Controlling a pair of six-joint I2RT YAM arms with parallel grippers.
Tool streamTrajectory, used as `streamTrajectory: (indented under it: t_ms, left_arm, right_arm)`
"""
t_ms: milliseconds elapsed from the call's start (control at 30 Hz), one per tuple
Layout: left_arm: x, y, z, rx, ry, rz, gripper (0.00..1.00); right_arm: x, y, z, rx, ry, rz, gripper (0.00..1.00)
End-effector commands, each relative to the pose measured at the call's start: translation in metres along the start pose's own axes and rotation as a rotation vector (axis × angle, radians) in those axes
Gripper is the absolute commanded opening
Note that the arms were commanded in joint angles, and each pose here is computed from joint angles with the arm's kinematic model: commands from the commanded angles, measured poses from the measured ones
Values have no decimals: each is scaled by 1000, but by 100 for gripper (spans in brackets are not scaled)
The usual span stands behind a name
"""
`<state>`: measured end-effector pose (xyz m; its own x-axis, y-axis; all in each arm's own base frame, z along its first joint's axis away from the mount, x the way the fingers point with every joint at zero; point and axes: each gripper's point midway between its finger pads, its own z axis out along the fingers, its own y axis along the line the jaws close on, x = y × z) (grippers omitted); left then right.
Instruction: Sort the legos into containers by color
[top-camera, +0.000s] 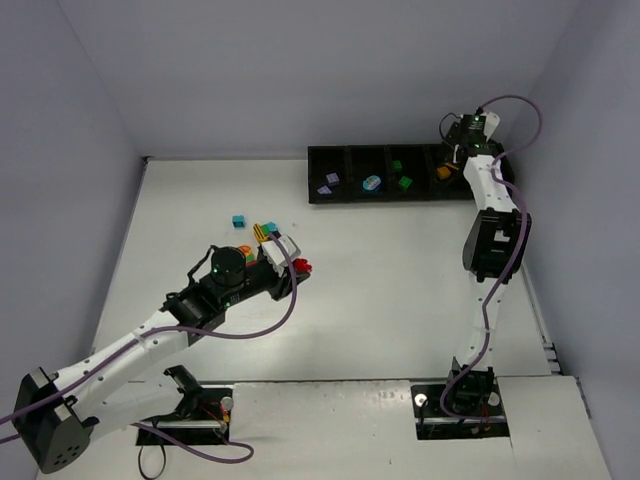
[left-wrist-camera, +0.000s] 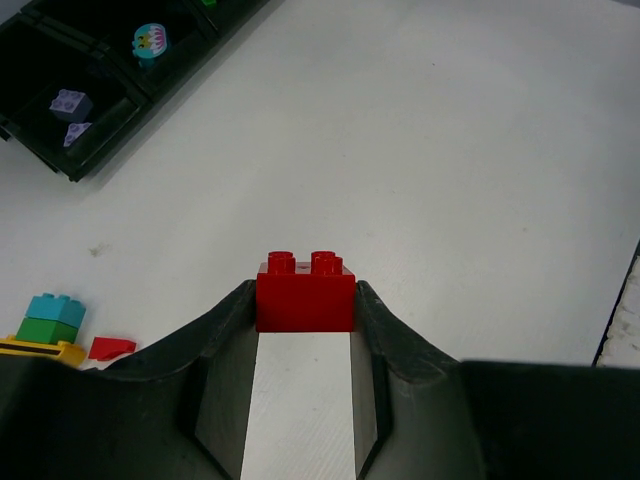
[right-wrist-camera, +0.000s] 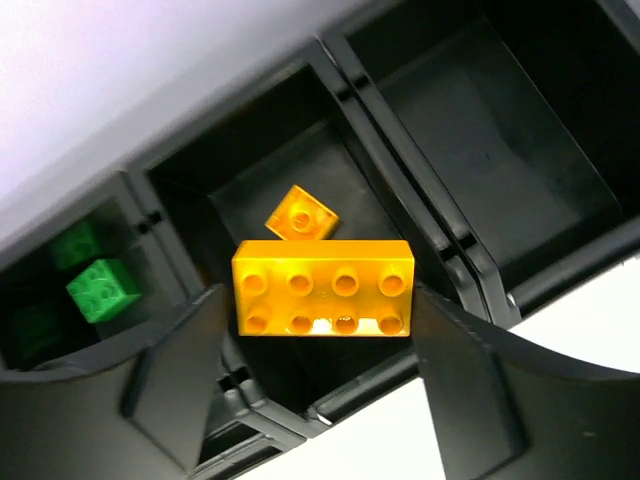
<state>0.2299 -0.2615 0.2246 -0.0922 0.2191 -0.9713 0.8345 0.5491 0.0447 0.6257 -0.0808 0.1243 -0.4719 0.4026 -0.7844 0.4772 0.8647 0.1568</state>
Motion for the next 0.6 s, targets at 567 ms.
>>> streamTrajectory:
  t_ms: [567]
  left_arm:
    - [-54,7,27,44,-168,191,0]
  right_arm:
    - [43,120,-261,-894,139,-168,72]
